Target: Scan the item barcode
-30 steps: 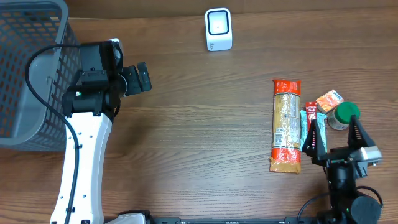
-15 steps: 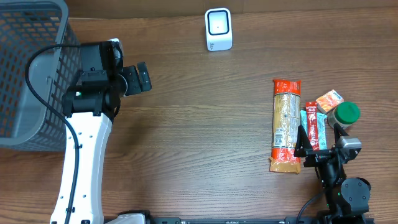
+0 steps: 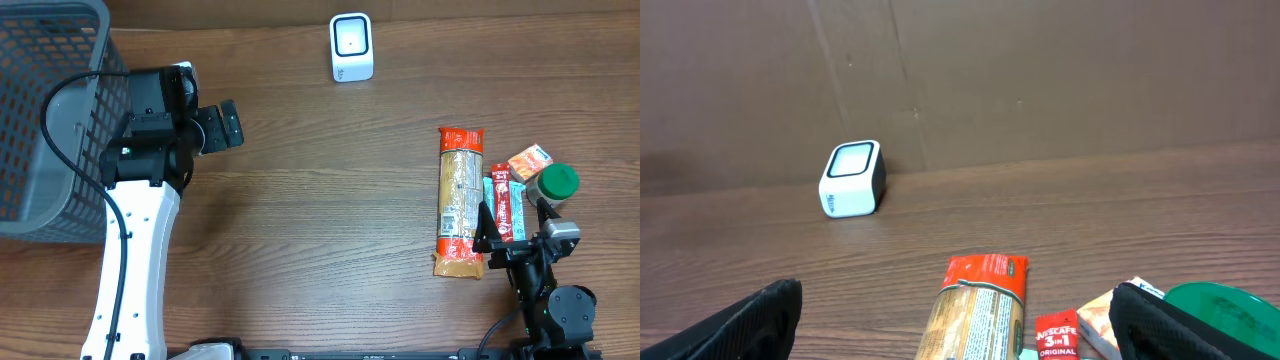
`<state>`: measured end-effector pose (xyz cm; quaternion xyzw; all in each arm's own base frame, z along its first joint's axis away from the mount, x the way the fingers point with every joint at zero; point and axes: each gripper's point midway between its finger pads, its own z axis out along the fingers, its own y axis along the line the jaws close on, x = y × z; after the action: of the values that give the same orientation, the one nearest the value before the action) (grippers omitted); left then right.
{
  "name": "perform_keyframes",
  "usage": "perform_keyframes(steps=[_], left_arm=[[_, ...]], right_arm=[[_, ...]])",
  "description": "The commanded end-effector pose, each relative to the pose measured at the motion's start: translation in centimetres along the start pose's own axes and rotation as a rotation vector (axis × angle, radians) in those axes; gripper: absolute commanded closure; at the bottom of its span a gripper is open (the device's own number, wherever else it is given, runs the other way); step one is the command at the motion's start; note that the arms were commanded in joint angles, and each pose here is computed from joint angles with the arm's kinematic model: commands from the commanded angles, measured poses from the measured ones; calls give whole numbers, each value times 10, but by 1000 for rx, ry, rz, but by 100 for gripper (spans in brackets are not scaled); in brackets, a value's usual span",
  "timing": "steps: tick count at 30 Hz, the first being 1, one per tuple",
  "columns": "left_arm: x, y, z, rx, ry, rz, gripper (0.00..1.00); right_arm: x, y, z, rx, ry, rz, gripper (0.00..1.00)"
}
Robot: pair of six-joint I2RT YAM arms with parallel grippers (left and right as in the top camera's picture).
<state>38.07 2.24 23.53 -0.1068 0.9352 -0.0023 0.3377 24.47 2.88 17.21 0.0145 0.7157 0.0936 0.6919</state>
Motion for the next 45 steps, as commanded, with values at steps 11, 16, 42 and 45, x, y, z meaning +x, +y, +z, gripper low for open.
perform_keyframes(steps=[11,16,42,45], left_arm=[[-2,2,1,-12,-2,13,0],[-2,2,1,-12,-2,13,0],[-8,11,-204,62,-501,-11,0],[17,16,-218,59,-480,-10,0]], right_arm=[[2,-1,0,1,-4,-7,0],[2,-1,0,1,-4,-7,0],[2,-1,0,1,-4,-7,0],[2,-1,0,1,-4,-7,0]])
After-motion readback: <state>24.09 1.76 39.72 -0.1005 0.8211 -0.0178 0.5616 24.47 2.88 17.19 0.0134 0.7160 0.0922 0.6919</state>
